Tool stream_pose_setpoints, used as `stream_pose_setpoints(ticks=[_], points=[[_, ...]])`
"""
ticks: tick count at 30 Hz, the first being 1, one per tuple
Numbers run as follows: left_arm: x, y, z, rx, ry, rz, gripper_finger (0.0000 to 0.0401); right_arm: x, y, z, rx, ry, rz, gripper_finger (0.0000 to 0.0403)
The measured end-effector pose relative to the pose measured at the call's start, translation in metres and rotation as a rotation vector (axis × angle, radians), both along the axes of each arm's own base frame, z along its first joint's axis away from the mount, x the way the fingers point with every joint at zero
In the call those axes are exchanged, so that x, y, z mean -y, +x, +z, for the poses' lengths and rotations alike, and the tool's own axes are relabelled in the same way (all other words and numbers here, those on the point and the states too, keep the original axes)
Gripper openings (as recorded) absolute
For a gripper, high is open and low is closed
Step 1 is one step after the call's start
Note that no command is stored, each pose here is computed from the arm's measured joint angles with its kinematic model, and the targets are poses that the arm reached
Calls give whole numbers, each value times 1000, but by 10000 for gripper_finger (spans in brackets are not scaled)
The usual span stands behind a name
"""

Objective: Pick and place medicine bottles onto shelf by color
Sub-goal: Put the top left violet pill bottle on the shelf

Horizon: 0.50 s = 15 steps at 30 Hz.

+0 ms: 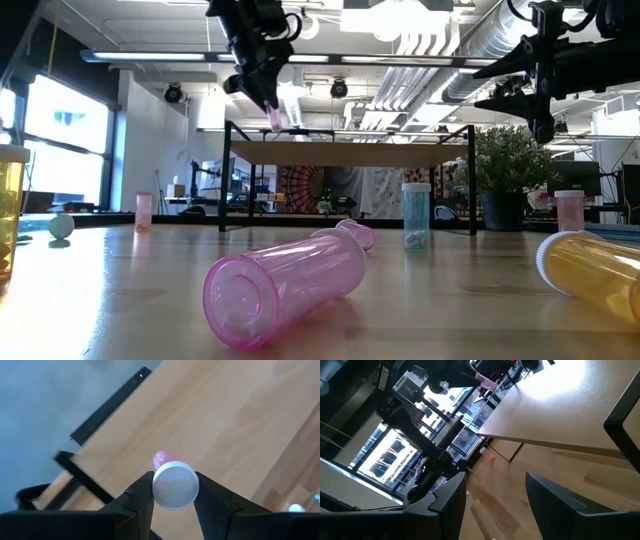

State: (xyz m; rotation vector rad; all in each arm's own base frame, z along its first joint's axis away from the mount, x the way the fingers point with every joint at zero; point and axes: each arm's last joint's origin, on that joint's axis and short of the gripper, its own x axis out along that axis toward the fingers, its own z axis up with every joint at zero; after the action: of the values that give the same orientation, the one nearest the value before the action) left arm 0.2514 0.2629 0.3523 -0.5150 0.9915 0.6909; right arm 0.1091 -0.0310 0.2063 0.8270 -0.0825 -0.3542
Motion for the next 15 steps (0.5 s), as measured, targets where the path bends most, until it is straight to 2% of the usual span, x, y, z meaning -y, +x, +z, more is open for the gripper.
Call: stream_pose_setpoints(ticks=[15], points=[[-4, 15, -25, -129, -6, 64, 115, 0, 0, -2, -25, 6, 3, 195]])
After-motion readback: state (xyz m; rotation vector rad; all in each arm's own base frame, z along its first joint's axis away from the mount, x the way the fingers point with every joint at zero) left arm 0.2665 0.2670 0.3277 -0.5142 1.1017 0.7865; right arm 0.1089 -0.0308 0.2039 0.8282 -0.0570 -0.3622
